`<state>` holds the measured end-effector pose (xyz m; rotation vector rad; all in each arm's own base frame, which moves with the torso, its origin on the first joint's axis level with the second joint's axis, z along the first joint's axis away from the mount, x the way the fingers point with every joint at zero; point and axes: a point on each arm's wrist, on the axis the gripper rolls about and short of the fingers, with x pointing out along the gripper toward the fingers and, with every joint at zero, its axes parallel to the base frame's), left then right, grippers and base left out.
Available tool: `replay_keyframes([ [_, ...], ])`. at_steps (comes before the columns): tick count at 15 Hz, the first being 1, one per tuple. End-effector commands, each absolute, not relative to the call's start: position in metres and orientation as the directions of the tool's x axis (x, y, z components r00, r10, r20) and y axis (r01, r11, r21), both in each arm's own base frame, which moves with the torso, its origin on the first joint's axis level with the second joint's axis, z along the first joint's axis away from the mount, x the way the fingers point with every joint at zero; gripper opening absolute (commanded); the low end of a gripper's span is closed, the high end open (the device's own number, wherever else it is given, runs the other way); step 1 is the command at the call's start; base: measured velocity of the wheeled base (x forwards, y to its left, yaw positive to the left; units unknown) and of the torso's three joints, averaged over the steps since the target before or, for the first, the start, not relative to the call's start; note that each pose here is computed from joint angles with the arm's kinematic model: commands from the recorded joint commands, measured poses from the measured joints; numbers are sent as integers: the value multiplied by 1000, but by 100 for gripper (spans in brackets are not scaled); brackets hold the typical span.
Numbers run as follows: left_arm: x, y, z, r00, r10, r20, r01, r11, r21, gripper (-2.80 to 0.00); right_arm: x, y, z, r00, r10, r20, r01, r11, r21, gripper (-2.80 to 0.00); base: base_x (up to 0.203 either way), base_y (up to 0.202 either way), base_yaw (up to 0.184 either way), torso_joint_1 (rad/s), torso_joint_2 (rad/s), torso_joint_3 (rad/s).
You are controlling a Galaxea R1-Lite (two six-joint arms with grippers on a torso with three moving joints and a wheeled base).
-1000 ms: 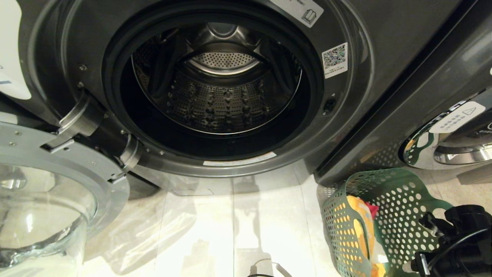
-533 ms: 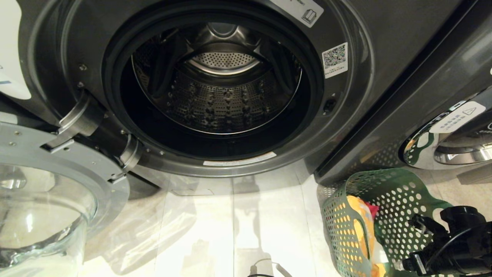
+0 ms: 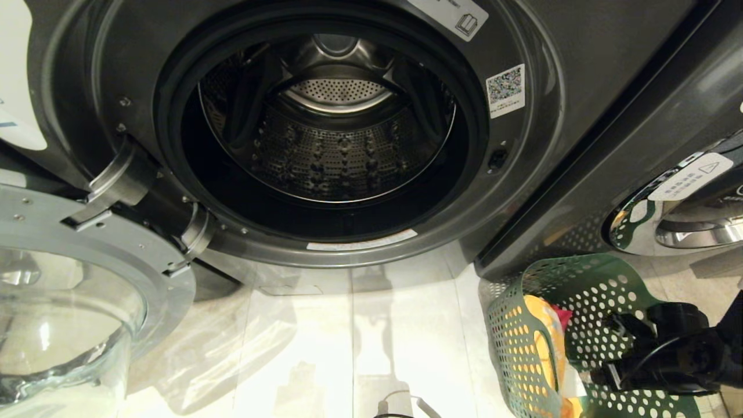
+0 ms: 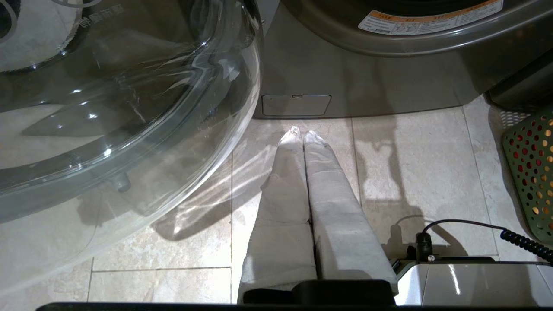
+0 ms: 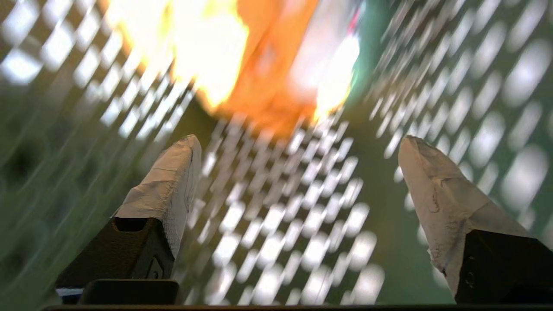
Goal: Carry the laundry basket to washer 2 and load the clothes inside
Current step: Place the clothes into the washing machine
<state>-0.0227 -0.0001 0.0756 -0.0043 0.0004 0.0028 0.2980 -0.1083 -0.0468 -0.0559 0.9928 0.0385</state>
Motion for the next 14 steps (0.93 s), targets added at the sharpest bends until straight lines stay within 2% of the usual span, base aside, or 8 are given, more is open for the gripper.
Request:
replay_keyframes([
  [1, -23, 0, 76, 1000, 3, 0, -3, 1000, -5, -280, 313, -118, -73, 546, 6, -838, -56, 998, -30, 0, 0, 0, 0, 0, 0, 0],
  [7, -23, 0, 76, 1000, 3, 0, -3, 1000, -5, -280, 332, -131, -123, 599, 148, -787, -173, 984, 54, 0, 0, 0, 0, 0, 0, 0],
  [12, -23, 0, 76, 1000, 3, 0, -3, 1000, -5, -280, 358, -133, -139, 680, 135, -721, -213, 977, -19, 0, 0, 0, 0, 0, 0, 0],
  [14, -23, 0, 76, 1000, 3, 0, -3, 1000, -5, -280, 363, -126, -150, 684, 146, -715, -232, 972, -24, 0, 0, 0, 0, 0, 0, 0],
])
